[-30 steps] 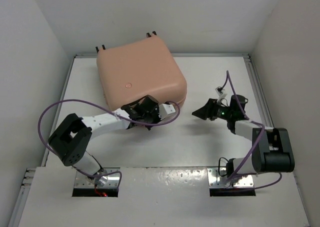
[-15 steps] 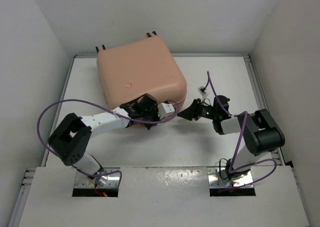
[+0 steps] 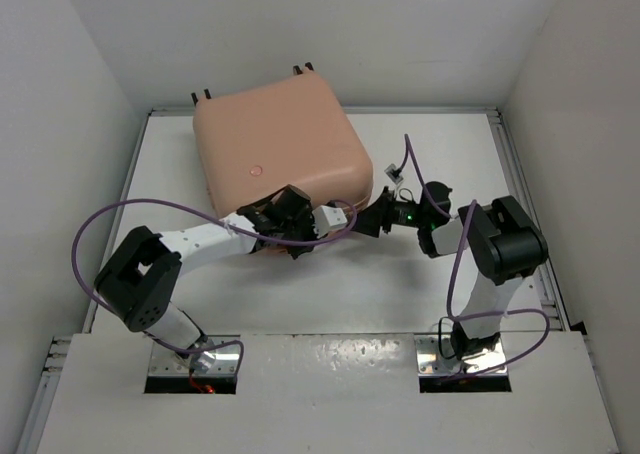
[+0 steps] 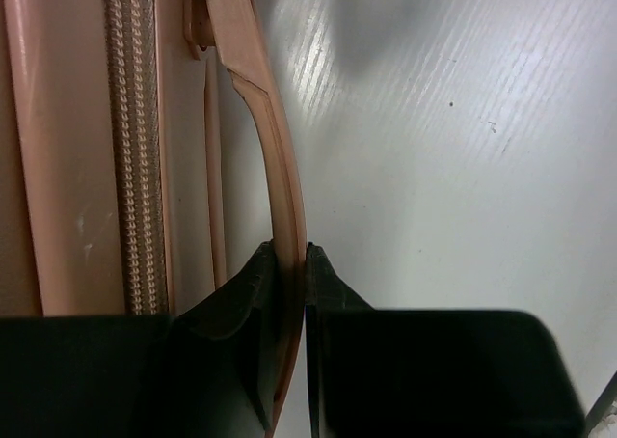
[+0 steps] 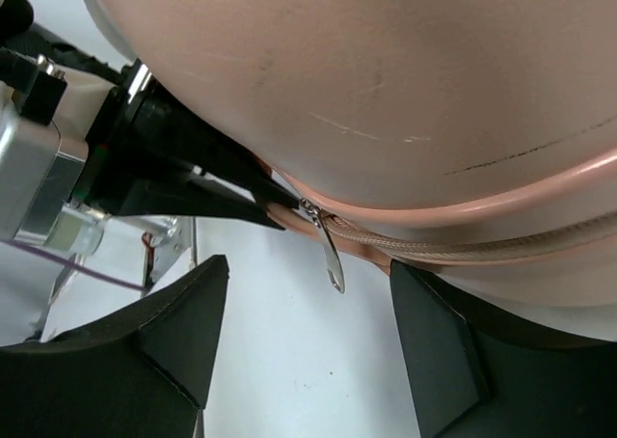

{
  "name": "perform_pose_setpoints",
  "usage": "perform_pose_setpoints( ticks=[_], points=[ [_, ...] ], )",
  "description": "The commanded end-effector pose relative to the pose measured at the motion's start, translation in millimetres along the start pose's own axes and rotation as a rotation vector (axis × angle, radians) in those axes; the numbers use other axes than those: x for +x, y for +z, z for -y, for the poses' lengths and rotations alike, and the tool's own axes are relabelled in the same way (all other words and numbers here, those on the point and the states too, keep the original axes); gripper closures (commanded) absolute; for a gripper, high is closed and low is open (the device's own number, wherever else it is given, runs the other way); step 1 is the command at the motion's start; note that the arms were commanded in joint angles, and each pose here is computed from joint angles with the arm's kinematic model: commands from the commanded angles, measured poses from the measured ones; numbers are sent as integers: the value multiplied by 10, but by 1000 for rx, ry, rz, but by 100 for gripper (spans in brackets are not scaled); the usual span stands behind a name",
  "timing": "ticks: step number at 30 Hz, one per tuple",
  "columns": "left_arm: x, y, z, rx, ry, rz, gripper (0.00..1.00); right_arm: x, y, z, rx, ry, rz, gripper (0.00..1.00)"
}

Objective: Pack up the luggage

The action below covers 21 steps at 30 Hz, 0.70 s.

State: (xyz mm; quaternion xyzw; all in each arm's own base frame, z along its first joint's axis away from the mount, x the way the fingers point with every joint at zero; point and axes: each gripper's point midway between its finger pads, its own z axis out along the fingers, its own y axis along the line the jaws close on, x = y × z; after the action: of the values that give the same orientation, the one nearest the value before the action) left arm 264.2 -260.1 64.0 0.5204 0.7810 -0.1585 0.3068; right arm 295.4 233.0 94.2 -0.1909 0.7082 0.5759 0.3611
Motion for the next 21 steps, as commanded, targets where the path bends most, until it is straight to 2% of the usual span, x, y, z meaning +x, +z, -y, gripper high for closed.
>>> perform_pose_setpoints(
  ticks=[1,9,12,18,21],
  points=[
    [162,-76,31,46,-85,-47,98,-210,98,-82,-89,-174,33,32],
    [168,-56,-32,49,-96,-61,98,-200,207,-57,-102,-188,45,40],
    [168,-56,-32,49,-96,-61,98,-252,254,-56,-89,-184,67,49],
    [201,-43,-44,46,-137,-70,98,-278,286,-87,-47,-164,111,51],
    [224,-22,-39,49,-140,-78,98,-230,296,-113,-43,-165,113,60]
  ],
)
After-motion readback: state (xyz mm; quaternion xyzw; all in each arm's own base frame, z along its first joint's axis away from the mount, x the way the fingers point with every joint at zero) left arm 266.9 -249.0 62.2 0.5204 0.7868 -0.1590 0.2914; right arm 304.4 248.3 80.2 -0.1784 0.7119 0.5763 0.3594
